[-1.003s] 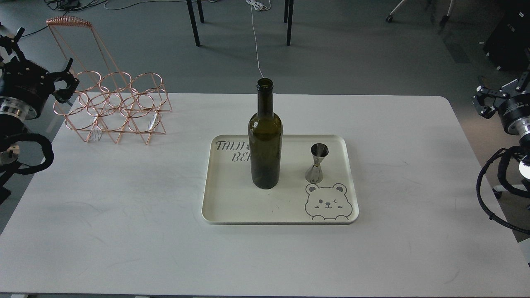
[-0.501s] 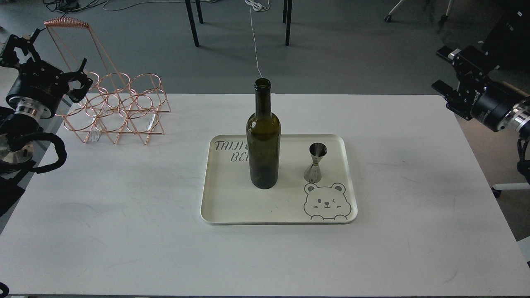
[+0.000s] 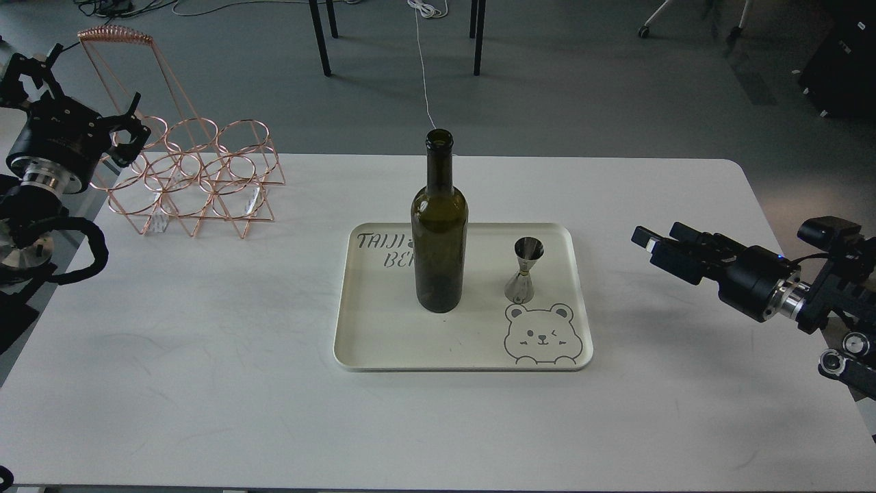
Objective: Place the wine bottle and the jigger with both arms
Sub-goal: 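Reach the right gripper to the metal jigger and close on it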
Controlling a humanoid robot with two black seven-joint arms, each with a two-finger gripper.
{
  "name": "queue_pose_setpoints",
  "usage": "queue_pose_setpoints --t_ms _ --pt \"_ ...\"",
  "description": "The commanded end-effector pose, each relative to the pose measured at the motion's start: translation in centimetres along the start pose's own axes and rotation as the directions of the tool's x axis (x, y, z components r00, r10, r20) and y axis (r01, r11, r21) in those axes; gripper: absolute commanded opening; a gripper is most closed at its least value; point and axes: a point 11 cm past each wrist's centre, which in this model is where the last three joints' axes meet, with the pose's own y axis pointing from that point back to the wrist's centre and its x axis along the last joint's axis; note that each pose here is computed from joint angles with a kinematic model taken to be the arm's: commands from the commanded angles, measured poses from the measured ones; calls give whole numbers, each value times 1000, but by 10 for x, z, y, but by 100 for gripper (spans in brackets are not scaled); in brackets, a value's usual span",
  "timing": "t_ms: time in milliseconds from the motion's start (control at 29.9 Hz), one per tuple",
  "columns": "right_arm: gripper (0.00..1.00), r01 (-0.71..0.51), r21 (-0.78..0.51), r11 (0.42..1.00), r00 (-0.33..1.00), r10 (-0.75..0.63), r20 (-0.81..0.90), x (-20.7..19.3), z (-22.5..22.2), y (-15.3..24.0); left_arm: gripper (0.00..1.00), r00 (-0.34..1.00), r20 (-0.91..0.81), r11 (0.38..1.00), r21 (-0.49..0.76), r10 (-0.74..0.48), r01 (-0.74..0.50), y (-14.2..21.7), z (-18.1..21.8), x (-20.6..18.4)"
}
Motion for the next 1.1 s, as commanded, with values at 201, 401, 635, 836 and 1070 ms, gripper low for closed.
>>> queue_pose_setpoints --t_ms 201,401,635,836,1070 --pt "98 77 113 991 993 -66 -103 -37 -30 -38 98 1000 5 1000 -3 4 -4 1 2 2" --pt "88 152 169 974 970 -114 -216 -49 -46 -65 98 1000 9 1000 -7 9 -9 2 5 4" --pt "73 171 184 968 957 -119 -263 -49 -55 -95 98 1000 14 1000 -10 11 -10 3 7 5" --pt "67 170 192 967 957 -115 -267 -52 -62 -109 98 1000 15 1000 -12 14 -14 4 7 7" --pt "53 168 195 966 957 -113 -266 -56 -67 -120 98 999 23 999 -17 35 -34 7 7 14"
